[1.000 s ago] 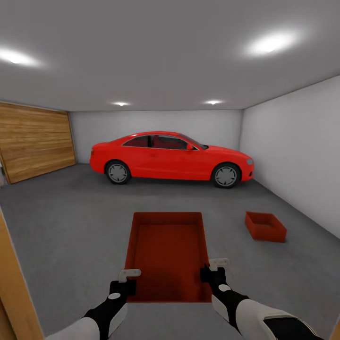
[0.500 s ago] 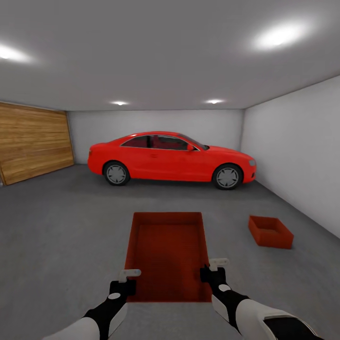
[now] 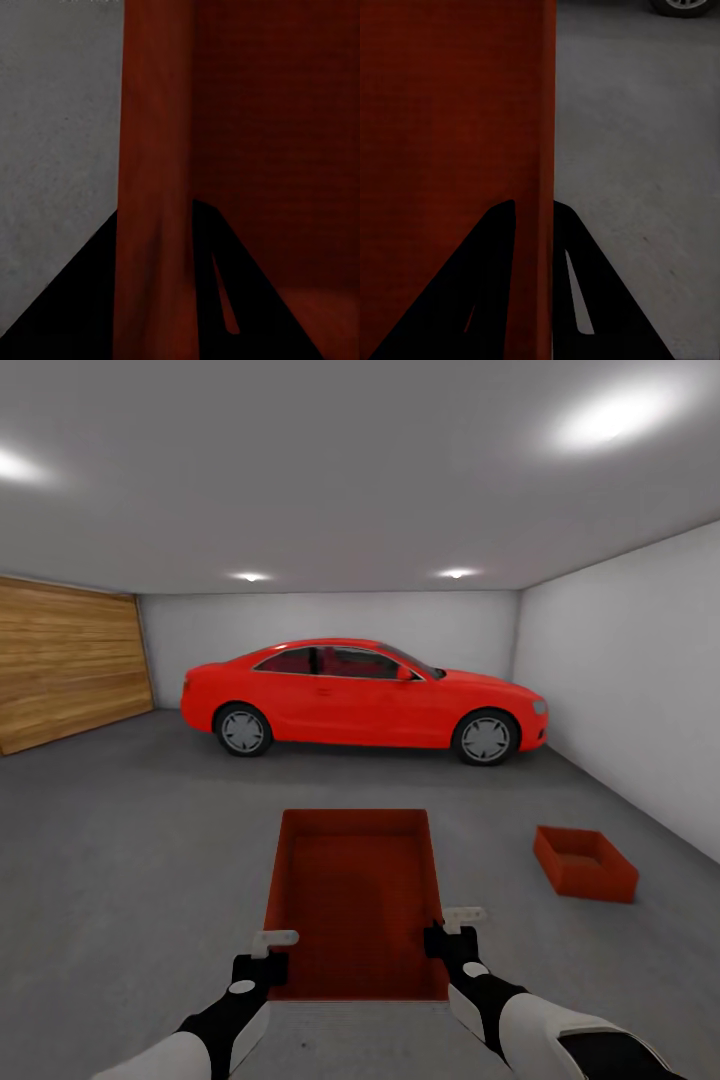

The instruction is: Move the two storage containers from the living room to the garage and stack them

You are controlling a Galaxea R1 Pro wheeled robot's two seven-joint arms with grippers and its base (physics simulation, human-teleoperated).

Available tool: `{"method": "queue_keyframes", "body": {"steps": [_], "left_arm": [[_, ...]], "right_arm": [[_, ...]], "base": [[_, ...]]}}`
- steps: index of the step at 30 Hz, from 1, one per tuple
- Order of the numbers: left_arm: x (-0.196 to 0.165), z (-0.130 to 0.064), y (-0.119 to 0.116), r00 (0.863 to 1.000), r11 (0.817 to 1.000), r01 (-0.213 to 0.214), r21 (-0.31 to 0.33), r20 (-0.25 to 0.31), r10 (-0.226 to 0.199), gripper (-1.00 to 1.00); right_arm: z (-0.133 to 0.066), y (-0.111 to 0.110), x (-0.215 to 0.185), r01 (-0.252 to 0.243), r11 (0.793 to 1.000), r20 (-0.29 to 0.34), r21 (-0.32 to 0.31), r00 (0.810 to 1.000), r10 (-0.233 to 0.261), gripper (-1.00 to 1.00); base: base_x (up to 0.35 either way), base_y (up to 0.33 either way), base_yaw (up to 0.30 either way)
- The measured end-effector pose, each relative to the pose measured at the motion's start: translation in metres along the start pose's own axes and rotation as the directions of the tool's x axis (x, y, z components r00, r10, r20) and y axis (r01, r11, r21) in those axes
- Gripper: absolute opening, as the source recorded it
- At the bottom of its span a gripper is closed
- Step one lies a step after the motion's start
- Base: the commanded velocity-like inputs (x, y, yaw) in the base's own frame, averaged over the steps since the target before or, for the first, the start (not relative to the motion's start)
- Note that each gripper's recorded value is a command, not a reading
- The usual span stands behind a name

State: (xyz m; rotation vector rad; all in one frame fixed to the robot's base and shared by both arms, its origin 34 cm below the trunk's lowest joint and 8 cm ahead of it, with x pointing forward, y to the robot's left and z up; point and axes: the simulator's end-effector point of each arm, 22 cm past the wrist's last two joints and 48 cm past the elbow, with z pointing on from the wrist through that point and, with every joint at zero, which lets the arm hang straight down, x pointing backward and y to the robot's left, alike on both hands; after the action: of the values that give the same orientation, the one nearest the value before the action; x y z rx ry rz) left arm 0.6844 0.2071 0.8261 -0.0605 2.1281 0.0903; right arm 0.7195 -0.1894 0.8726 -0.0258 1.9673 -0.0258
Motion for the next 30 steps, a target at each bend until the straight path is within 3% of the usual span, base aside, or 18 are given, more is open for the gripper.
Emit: {"method": "queue_keyframes", "body": {"steps": [30], "left_arm": [[-0.0001,0.0000,0.0001,1.000,1.000,0.001,0.000,0.000,-0.001,-1.00]], "right_arm": [[0.0001,0.0001,-0.0004,0.001,1.000,0.000,0.000,1.000,-0.001,-1.00]], "base": [[0.321,0.000,0.000]]}}
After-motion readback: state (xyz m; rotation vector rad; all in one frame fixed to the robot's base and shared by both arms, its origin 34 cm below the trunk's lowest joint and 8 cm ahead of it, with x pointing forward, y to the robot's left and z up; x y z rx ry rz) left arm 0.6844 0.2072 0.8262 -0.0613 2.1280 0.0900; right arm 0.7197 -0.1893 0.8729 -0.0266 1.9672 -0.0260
